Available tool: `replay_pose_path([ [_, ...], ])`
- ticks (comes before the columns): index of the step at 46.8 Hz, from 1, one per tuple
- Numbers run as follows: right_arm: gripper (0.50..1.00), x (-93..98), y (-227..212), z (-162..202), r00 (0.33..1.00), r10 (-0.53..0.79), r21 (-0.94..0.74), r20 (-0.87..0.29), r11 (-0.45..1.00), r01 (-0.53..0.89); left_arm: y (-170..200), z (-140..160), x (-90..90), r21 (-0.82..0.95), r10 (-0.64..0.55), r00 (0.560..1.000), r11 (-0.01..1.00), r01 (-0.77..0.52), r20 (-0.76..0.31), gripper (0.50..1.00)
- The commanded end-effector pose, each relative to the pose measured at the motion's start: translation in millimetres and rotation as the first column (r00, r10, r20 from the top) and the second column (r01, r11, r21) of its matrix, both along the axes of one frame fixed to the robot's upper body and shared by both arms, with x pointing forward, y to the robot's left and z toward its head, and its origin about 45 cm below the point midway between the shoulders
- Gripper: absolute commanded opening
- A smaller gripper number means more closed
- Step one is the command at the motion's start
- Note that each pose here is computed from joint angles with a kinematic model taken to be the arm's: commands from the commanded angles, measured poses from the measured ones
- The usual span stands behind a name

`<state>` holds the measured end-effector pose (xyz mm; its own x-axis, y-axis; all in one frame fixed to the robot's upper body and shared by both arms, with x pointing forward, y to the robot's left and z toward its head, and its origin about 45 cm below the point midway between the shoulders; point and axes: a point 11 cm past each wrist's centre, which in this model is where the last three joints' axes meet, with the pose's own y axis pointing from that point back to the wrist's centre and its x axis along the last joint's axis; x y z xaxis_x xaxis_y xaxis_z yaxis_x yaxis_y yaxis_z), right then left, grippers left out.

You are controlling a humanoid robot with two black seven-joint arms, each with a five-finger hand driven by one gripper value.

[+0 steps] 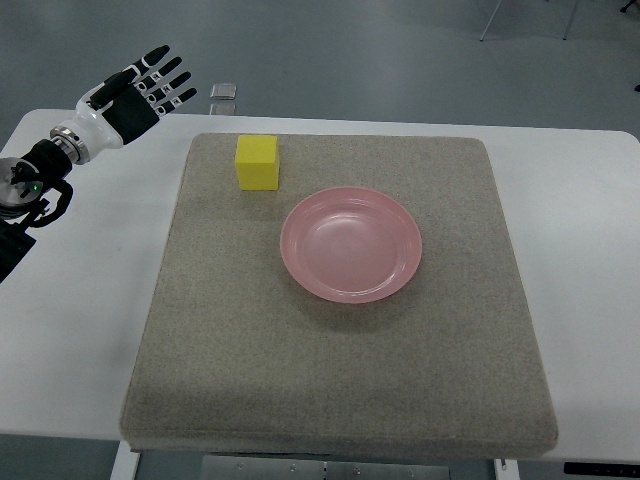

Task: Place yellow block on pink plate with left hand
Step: 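Move the open left hand toward the yellow cube, then close the left hand fingers around the yellow cube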

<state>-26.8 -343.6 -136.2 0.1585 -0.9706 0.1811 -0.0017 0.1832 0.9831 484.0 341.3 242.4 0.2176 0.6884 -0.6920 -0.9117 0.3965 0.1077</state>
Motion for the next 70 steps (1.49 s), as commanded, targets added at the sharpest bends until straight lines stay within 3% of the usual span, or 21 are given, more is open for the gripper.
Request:
replay_pose_path([
  [1, 0.924, 0.1, 0, 0, 1.0, 0.0, -0.001, 0.0, 1.0, 0.0, -4, -3, -0.2, 0.02, -0.013, 1.0, 1.0, 0.013, -0.009, 0.994],
  [30, 0.924, 0.1, 0, 0, 1.0, 0.0, 0.001, 0.0, 1.0, 0.0, -12, -4, 1.3, 0.041, -0.012, 0.999, 0.999, 0.01, 0.031, 0.994],
  [40, 0.924, 0.1, 0, 0, 1.0, 0.0, 0.001, 0.0, 1.0, 0.0, -22, 6, 6.5, 0.242, -0.094, 0.993, 0.967, 0.074, 0.072, 0.994],
  [55, 0.924, 0.1, 0, 0, 1.0, 0.0, 0.001, 0.0, 1.0, 0.0, -34, 28, 16.8, 0.641, -0.275, 0.956, 0.753, 0.148, 0.103, 0.994],
  [70, 0.924, 0.1, 0, 0, 1.0, 0.0, 0.001, 0.0, 1.0, 0.0, -66, 45, 21.7, 0.91, -0.485, 0.874, 0.375, 0.174, 0.032, 0.994],
])
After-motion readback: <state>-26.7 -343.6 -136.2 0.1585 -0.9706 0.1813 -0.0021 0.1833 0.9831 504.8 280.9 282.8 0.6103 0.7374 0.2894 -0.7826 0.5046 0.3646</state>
